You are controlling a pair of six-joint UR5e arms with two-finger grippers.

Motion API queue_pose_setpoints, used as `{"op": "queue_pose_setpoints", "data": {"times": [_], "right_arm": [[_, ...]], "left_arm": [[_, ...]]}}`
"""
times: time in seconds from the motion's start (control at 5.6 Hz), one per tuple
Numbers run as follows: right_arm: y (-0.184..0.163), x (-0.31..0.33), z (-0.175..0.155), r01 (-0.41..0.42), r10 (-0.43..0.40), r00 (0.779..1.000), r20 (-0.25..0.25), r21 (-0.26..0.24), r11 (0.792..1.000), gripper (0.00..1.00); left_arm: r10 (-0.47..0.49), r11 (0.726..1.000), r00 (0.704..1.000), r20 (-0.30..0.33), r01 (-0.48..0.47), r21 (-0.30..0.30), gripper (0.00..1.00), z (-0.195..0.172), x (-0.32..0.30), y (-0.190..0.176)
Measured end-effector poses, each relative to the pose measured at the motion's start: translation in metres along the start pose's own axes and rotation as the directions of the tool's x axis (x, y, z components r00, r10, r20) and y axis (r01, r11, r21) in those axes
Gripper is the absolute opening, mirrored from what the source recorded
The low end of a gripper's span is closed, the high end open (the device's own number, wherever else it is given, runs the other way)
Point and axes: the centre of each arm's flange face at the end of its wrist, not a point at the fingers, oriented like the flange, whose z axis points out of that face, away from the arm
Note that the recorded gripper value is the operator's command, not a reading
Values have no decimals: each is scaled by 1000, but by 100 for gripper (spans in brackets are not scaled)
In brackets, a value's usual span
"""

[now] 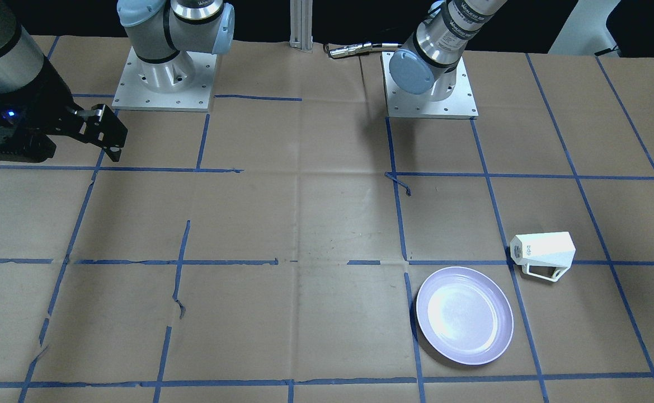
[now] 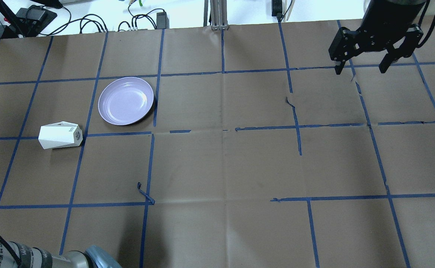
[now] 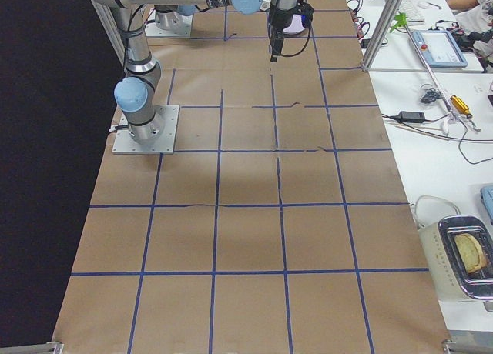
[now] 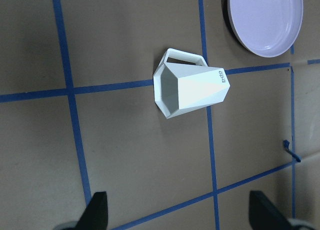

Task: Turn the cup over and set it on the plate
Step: 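Lower the left gripper and grasp the white mug lying on its side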

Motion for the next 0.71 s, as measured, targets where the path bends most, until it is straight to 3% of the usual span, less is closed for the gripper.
{"op": "queue_pose_setpoints", "data": {"times": [0.36, 0.71], "right_arm": [[0, 0, 0, 0, 0, 1000, 0, 0, 1000, 100], [0, 0, 0, 0, 0, 1000, 0, 0, 1000, 100]], "left_arm": [[4, 1000, 989, -146, 0, 22, 98, 62, -40, -25], [75, 997, 965, -252, -65, 46, 98, 114, -42, -49]]}}
